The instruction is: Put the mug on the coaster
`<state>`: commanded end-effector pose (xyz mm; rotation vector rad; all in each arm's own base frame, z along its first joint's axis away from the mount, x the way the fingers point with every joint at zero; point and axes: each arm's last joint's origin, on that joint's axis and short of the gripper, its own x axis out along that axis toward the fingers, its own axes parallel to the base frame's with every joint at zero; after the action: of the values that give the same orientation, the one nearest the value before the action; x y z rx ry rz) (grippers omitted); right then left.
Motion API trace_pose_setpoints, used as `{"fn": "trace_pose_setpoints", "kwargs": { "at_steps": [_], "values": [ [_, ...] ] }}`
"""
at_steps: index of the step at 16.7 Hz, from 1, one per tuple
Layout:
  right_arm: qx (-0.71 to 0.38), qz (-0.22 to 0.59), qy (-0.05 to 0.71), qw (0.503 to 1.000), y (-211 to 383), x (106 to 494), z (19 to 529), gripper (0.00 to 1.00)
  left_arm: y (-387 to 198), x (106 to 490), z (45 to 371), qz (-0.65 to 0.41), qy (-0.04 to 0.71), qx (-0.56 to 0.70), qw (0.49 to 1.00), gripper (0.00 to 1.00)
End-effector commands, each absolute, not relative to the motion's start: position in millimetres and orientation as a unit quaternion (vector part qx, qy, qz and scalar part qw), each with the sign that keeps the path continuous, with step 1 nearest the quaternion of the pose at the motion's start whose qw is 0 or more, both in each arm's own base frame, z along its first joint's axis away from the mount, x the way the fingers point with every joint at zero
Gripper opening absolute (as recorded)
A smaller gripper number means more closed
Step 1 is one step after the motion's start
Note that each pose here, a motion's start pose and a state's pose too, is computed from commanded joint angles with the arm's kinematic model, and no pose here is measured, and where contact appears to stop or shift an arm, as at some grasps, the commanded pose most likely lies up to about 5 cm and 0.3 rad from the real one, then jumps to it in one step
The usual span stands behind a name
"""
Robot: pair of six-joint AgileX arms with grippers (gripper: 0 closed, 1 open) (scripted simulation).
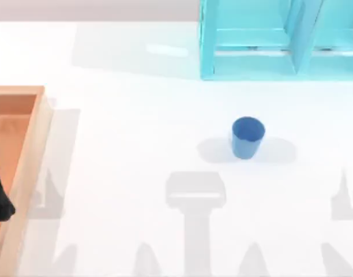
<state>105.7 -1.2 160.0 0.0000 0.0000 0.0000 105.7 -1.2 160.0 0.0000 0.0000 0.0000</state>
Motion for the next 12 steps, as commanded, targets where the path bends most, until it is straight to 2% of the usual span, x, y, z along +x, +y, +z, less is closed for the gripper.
{"fn": "trace_pose_setpoints", "kwargs": {
  "at_steps": [6,9,12],
  "values": [
    [-0.036,0.037,0.037,0.998,5,107,178,1.0,-1,106,160,0.0,0.0,0.0,1.0,1.0],
    [-0.097,0.096,0.099,0.986,15,114,208,1.0,-1,106,160,0.0,0.0,0.0,1.0,1.0],
    [-0.177,0.173,0.19,0.95,32,138,240,1.0,-1,106,160,0.0,0.0,0.0,1.0,1.0]
  ]
}}
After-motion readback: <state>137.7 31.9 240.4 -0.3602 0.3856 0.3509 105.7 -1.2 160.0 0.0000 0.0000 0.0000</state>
